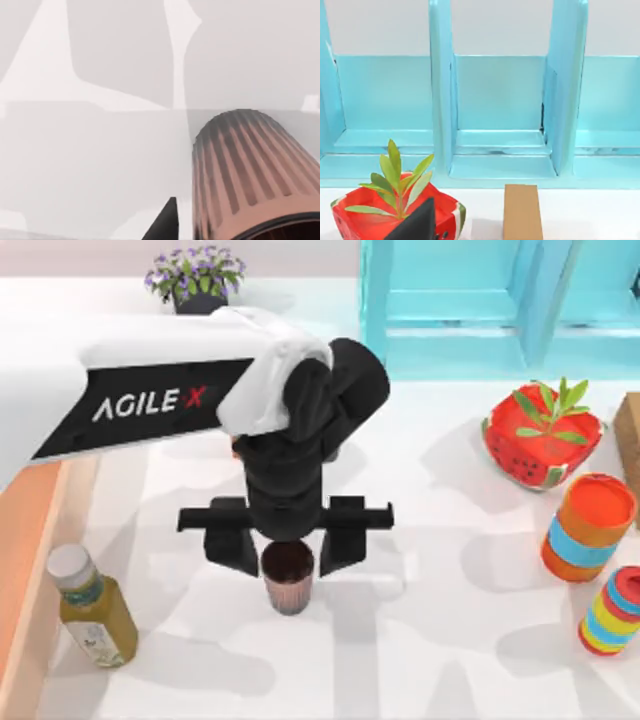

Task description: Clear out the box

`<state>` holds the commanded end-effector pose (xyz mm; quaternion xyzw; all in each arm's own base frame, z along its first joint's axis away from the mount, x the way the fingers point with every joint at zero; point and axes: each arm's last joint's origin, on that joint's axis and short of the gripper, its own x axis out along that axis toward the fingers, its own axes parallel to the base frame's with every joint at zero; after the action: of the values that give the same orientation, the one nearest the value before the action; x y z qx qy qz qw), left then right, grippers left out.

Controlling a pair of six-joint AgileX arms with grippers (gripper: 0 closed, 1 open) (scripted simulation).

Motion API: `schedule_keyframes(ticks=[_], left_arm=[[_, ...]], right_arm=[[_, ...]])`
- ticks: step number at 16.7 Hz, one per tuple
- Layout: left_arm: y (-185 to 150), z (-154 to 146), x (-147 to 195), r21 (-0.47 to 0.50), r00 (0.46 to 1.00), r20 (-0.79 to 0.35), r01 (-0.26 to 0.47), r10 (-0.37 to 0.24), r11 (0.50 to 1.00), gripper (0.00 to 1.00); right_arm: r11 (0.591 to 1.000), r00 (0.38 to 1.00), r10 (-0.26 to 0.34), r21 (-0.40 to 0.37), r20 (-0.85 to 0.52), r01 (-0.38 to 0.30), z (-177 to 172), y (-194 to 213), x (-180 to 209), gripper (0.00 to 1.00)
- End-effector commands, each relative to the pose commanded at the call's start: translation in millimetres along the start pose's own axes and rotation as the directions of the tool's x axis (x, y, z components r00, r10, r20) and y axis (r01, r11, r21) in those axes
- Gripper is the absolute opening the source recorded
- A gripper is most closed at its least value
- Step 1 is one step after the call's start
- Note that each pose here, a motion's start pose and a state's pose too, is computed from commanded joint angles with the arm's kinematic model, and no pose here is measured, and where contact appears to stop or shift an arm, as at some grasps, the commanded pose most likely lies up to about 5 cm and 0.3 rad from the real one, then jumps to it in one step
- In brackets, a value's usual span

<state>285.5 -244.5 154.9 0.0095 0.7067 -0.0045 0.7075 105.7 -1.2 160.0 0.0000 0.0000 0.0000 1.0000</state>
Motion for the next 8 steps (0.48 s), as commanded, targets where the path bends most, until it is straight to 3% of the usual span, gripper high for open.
schedule_keyframes(ticks=[2, 8], left_arm=[[0.0, 0.0, 0.0, 0.0, 1.0, 0.0, 0.0, 0.0, 1.0, 0.98], [0.0, 0.0, 0.0, 0.0, 1.0, 0.0, 0.0, 0.0, 1.0, 1.0]], right_arm=[[1.0, 1.0, 0.0, 0.0, 0.0, 0.0, 0.0, 0.0, 0.0, 1.0], [1.0, 1.0, 0.0, 0.0, 0.0, 0.0, 0.0, 0.0, 0.0, 1.0]])
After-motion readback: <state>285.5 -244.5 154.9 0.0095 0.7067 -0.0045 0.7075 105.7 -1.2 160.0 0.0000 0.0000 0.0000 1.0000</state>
